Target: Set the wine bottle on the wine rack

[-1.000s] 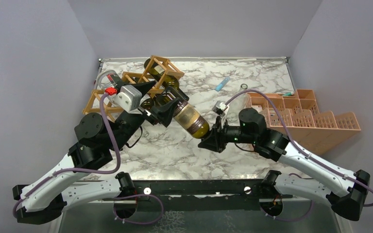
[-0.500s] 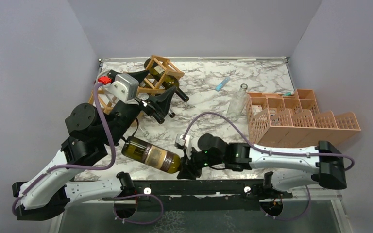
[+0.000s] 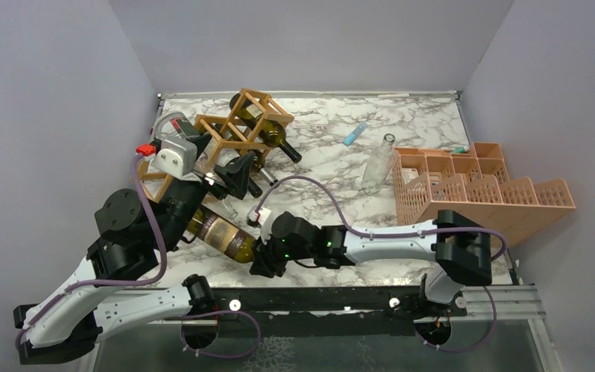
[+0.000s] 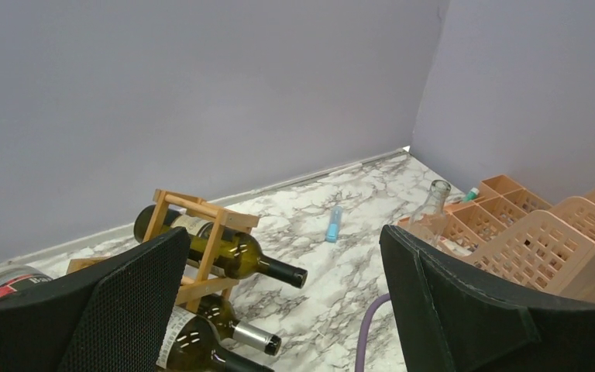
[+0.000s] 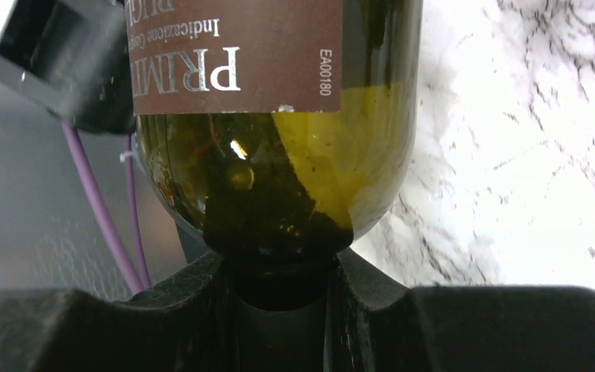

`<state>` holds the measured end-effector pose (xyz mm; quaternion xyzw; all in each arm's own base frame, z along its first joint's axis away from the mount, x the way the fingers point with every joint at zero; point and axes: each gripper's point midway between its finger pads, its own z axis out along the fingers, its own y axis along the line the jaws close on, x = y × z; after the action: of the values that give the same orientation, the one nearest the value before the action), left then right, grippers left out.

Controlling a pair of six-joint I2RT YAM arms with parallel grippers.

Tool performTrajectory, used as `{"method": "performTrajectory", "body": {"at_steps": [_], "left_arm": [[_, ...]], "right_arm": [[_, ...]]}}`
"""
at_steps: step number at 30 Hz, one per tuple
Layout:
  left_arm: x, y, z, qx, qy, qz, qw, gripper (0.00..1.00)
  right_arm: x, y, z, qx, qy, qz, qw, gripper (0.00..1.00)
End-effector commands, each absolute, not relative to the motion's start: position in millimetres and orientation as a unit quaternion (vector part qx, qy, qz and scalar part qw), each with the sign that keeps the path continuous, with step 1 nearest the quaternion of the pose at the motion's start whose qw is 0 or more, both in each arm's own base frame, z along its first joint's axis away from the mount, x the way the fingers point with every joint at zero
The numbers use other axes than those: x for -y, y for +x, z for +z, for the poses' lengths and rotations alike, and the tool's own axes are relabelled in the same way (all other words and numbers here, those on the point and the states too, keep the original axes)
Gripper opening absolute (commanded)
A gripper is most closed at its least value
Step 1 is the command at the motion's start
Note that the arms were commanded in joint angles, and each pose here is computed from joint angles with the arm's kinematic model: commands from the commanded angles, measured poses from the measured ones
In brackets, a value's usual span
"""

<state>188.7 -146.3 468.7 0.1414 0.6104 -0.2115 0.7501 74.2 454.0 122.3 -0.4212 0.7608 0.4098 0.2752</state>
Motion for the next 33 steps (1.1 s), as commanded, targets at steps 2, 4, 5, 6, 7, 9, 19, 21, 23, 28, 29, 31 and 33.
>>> {"method": "performTrajectory", "body": {"at_steps": [2, 4, 5, 6, 7, 9, 19, 21, 23, 28, 29, 31, 33], "left_arm": [[132.0, 187.9, 459.6, -0.623, 0.121, -0.2, 0.746, 0.99], [127.6, 187.3, 457.9, -0.625, 0.119, -0.196, 0.747, 0.99], [125.6, 186.3, 457.8, -0.624, 0.118, -0.196, 0.747, 0.99], [124.1, 185.5, 456.7, -0.623, 0.118, -0.196, 0.748, 0.99], [122.4, 184.6, 456.7, -0.622, 0.117, -0.196, 0.749, 0.99], [119.3, 182.6, 455.5, -0.621, 0.117, -0.198, 0.749, 0.99], [110.6, 175.0, 452.1, -0.62, 0.12, -0.206, 0.747, 0.99], [108.5, 173.8, 452.4, -0.619, 0.119, -0.207, 0.748, 0.99], [105.8, 172.3, 453.5, -0.617, 0.117, -0.209, 0.75, 0.99], [101.1, 170.3, 454.7, -0.616, 0.115, -0.209, 0.751, 0.99], [101.0, 170.4, 454.2, -0.617, 0.116, -0.207, 0.75, 0.99], [101.0, 171.0, 454.2, -0.618, 0.116, -0.206, 0.75, 0.99], [102.3, 171.6, 453.0, -0.619, 0.118, -0.204, 0.749, 0.99]], "right_arm": [[-507.0, 96.1, 181.6, -0.725, -0.365, 0.466, 0.351, 0.01], [-513.1, 100.7, 177.1, -0.734, -0.356, 0.46, 0.35, 0.01], [-516.0, 102.2, 175.4, -0.738, -0.351, 0.458, 0.349, 0.01], [-518.4, 103.6, 174.6, -0.741, -0.347, 0.458, 0.348, 0.01], [-521.4, 104.5, 172.8, -0.744, -0.343, 0.457, 0.346, 0.01], [-526.4, 107.1, 167.5, -0.752, -0.339, 0.451, 0.342, 0.01], [-547.9, 119.8, 162.2, -0.777, -0.301, 0.438, 0.338, 0.01], [-551.3, 122.4, 159.9, -0.785, -0.294, 0.431, 0.333, 0.01], [-554.0, 123.8, 155.8, -0.794, -0.287, 0.425, 0.327, 0.01], [-560.7, 128.9, 150.3, -0.81, -0.273, 0.409, 0.32, 0.01], [-561.7, 130.1, 150.3, -0.813, -0.269, 0.407, 0.319, 0.02], [-563.9, 133.4, 150.8, -0.818, -0.261, 0.4, 0.321, 0.07], [-566.0, 137.9, 153.3, -0.82, -0.255, 0.393, 0.327, 0.11]]}}
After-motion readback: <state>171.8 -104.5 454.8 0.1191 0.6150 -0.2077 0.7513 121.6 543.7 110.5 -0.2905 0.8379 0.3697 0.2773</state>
